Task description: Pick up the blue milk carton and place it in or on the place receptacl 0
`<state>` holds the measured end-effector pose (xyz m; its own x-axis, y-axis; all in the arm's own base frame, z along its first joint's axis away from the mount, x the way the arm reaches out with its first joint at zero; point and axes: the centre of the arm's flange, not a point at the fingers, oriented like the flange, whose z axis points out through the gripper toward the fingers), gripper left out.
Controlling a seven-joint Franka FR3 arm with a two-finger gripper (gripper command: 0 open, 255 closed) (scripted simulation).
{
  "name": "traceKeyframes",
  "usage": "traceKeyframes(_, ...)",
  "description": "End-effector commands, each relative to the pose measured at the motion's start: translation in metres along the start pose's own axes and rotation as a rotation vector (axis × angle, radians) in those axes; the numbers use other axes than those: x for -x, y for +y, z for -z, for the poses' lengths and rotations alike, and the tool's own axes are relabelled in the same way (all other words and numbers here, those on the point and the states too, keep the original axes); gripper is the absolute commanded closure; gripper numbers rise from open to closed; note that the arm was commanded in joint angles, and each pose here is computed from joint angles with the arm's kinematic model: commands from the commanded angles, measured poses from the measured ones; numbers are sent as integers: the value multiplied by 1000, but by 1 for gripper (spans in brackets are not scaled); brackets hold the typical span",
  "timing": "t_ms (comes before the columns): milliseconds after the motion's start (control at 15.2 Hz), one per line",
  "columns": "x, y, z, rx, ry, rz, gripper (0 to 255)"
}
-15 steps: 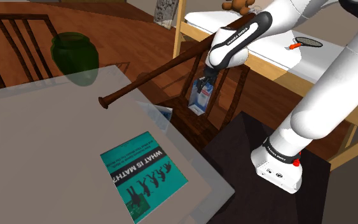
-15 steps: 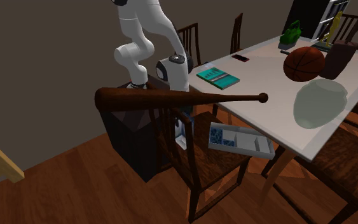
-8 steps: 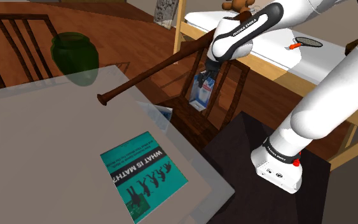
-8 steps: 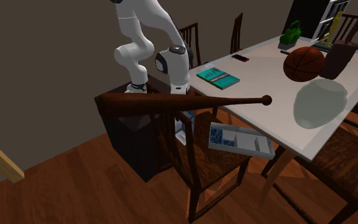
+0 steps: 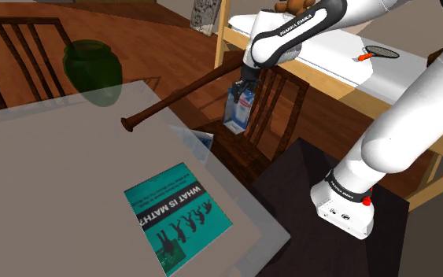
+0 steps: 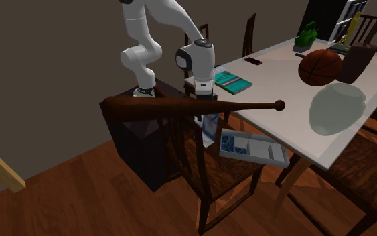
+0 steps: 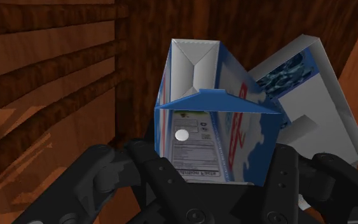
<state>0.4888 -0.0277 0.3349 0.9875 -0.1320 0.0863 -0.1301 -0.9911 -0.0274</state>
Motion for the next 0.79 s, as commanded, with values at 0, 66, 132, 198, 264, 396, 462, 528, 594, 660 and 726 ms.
traceKeyframes(0, -14, -24, 0, -1, 1, -1, 255)
traceKeyframes(66, -20, -36, 2, -1, 1, -1, 255)
traceKeyframes(132, -26, -47, 3, -1, 1, -1, 255)
traceKeyframes(198, -32, -59, 5, -1, 1, -1, 255)
traceKeyframes(264, -38, -70, 6, -1, 1, -1, 255)
traceKeyframes(396, -51, -94, 9, -1, 1, -1, 255)
traceKeyframes(462, -57, -105, 11, -1, 1, -1, 255)
traceKeyframes(528, -63, -117, 12, -1, 1, -1, 255)
traceKeyframes(594, -69, -128, 14, -1, 1, -1, 255)
traceKeyframes(660, -75, -140, 15, -1, 1, -1, 255)
traceKeyframes(726, -81, -151, 17, -1, 1, -1, 255)
